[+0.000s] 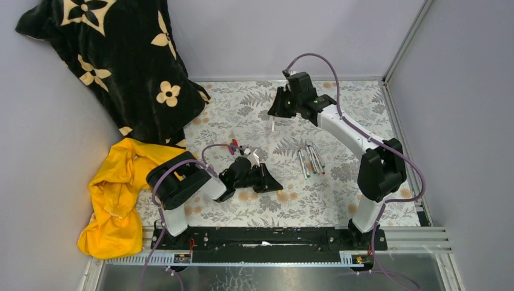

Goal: Open the pen caps

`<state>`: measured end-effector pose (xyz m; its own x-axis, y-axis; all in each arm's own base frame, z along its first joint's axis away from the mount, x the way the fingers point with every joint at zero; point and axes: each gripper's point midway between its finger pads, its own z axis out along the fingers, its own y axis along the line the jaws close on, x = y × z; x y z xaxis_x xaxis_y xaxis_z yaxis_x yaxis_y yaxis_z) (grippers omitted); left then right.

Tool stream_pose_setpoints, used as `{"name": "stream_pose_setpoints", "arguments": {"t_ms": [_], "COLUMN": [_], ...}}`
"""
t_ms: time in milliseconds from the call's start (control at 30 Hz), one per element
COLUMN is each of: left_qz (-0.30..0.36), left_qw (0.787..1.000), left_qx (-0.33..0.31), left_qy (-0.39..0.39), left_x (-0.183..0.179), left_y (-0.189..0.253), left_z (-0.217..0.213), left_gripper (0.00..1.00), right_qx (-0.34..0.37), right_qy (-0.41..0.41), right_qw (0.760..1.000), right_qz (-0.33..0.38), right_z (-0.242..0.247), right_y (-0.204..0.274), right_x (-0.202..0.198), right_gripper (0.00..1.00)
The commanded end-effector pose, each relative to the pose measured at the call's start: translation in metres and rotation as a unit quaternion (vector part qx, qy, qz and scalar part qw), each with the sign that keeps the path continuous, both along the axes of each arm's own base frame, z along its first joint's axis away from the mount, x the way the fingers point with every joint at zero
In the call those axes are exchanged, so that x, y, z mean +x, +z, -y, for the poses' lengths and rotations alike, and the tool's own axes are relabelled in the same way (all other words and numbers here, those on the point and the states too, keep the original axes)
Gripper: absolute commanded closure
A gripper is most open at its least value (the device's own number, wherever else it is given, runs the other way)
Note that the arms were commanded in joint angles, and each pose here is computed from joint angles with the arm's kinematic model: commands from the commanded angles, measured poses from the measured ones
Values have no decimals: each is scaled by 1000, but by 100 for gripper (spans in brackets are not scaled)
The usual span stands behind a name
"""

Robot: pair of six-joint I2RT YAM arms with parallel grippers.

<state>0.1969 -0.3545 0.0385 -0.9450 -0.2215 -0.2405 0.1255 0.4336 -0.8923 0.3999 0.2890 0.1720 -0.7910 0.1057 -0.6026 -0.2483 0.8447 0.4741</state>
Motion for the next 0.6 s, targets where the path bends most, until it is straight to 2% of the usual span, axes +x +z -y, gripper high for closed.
{"name": "stream_pose_setpoints", "arguments": {"t_ms": [0, 167, 267, 467, 567], "left_qz": [2, 2, 13, 36, 4], "left_qw": [1000, 998, 991, 948, 930], "left_qx": [-8, 11, 56, 196, 246], "left_qy": [6, 56, 120, 248, 272], "left_x": [-1, 23, 50, 95, 101], "left_y": [4, 20, 28, 35, 16], "left_z": [-1, -15, -41, -111, -137], "left_gripper": [100, 100, 100, 100, 93], "right_qx": [10, -32, -62, -112, -134], "right_qy": [-4, -4, -2, -6, -9], "right_qw": [999, 999, 998, 993, 990], "right_qz": [45, 20, 0, -33, -45], "right_z": [-4, 11, 23, 45, 52], "right_y": [33, 3, -20, -64, -82], "right_x": [20, 7, -6, -32, -43], "right_gripper": [100, 100, 100, 100, 100]}}
